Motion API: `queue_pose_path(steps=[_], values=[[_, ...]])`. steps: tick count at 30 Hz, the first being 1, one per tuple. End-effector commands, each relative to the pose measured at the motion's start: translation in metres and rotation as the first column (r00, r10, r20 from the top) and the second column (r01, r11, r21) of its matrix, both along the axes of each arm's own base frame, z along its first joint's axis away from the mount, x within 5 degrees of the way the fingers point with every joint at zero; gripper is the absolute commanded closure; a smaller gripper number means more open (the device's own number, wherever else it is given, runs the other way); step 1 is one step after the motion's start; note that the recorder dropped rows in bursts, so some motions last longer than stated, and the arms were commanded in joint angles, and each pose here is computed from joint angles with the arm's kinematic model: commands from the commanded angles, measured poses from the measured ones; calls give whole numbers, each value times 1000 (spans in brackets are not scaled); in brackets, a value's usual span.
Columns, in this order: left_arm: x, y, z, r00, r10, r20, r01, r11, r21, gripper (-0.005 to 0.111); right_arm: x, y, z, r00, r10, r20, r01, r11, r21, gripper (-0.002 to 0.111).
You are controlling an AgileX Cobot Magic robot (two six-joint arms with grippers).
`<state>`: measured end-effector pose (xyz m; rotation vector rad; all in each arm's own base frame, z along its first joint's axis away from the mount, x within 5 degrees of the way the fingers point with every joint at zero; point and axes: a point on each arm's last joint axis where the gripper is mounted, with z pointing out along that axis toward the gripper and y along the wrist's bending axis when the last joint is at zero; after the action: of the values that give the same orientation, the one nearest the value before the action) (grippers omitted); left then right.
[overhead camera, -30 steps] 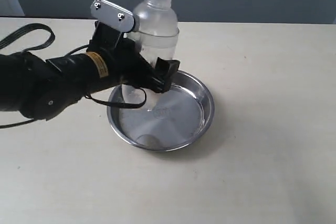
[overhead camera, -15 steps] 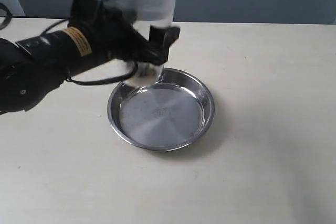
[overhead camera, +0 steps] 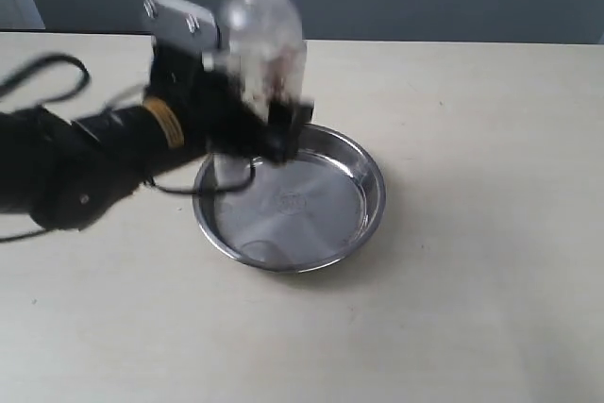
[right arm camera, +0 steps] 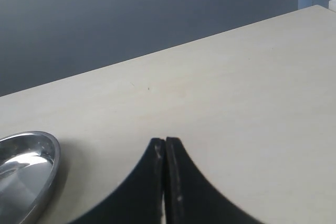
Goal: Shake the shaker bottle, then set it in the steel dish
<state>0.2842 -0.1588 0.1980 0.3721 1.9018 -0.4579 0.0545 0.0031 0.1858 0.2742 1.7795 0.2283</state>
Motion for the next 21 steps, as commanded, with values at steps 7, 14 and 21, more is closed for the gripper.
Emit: queue_pose_path(steps=[7,14,21], values=[[-25,-25,37,927,-296,232,288,955,68,106,0,0,0,1000,1,13,-1,1000,-5,109],[-3,-2,-2,997,39,-64,-32,994,103,106,0,0,0,1000,1,13,-1,1000,-5,109],[2,-18,8,999,-47,17,45,996,75,106,0,0,0,1000,1,13,-1,1000,-5,109]])
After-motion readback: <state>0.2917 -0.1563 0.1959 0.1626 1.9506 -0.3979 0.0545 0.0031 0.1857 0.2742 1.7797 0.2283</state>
